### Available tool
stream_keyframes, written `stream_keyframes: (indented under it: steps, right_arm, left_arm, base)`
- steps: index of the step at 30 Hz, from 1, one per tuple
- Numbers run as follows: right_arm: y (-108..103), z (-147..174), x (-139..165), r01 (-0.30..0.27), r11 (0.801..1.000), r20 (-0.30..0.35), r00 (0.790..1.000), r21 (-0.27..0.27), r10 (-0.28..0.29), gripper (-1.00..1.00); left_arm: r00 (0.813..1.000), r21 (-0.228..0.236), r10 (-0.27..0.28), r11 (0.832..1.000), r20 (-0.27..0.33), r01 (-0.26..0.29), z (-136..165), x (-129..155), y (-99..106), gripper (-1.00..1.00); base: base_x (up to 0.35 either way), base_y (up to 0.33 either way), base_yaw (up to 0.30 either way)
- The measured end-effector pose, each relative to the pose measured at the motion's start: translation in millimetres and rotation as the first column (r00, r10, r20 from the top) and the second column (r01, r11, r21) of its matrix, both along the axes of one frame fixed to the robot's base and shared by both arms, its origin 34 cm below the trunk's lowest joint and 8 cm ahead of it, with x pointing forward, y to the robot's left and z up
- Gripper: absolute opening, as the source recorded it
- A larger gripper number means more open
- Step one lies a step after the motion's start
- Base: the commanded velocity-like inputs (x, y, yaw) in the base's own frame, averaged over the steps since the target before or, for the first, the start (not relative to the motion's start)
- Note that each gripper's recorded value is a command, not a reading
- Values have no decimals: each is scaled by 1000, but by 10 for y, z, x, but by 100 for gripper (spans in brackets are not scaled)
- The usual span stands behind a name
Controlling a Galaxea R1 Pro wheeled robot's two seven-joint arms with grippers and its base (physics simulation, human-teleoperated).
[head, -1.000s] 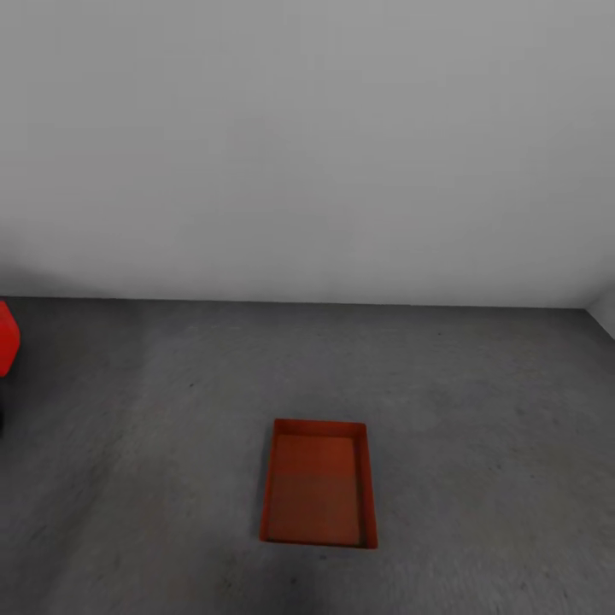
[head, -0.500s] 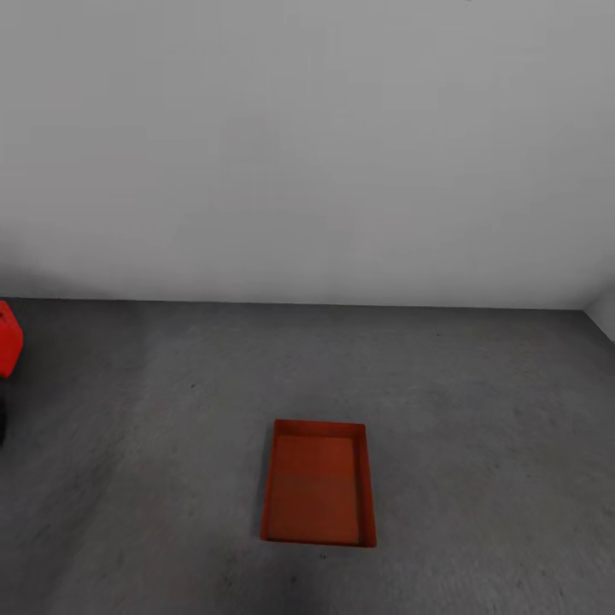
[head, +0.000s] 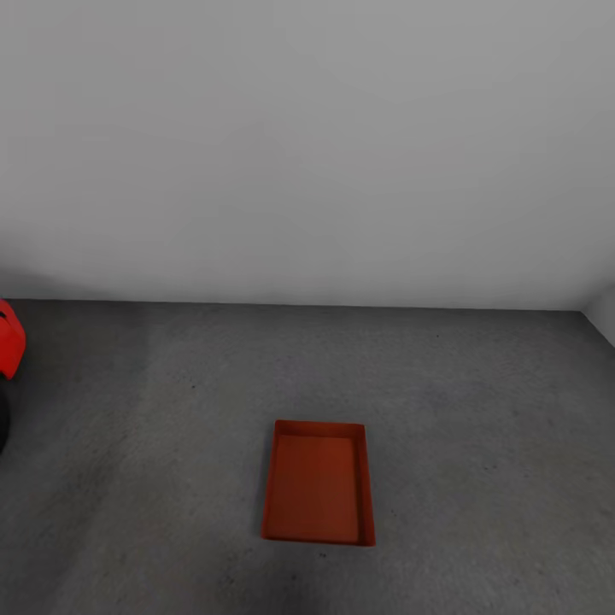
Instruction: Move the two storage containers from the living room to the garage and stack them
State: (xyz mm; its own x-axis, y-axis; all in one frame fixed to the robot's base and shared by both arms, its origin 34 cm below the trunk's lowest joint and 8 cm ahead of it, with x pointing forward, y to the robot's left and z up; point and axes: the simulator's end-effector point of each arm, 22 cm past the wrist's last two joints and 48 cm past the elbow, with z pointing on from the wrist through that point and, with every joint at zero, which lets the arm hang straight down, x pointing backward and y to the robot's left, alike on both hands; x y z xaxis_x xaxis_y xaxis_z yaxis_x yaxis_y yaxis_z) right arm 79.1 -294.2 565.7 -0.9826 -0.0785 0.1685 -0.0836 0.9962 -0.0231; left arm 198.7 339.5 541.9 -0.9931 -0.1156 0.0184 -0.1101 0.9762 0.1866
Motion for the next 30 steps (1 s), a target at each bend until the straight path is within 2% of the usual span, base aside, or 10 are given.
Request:
stream_keyframes:
  steps: [6, 19, 22, 25, 30]
  right_arm:
    - [8, 52, -15, 2, 1000, 0, 1000, 0, -2, 100]
    - [12, 44, 47, 14, 1000, 16, 1000, 0, -14, 100]
    - [10, 42, 65, 16, 1000, 21, 1000, -1, -16, 100]
    - [5, 41, 80, 19, 1000, 24, 1000, -4, -19, 100]
    - [4, 41, 94, 24, 1000, 24, 999, -6, -24, 100]
  left_arm:
    - [1000, -5, 2, 1000, -26, -2, 53, -70, -13, 100]
    - [1000, -6, 2, 1000, -26, -2, 66, -53, -30, 100]
    - [998, -13, 4, 1000, -60, -5, 89, -213, -56, 100]
    - [995, -31, 7, 999, -97, -10, 108, -379, -181, 100]
    - [993, -47, 10, 999, -114, -16, 125, -485, -308, 100]
  base:
    - [0, 0, 0]
    - [0, 0, 0]
    - [0, 0, 0]
    - [0, 0, 0]
    - [0, 0, 0]
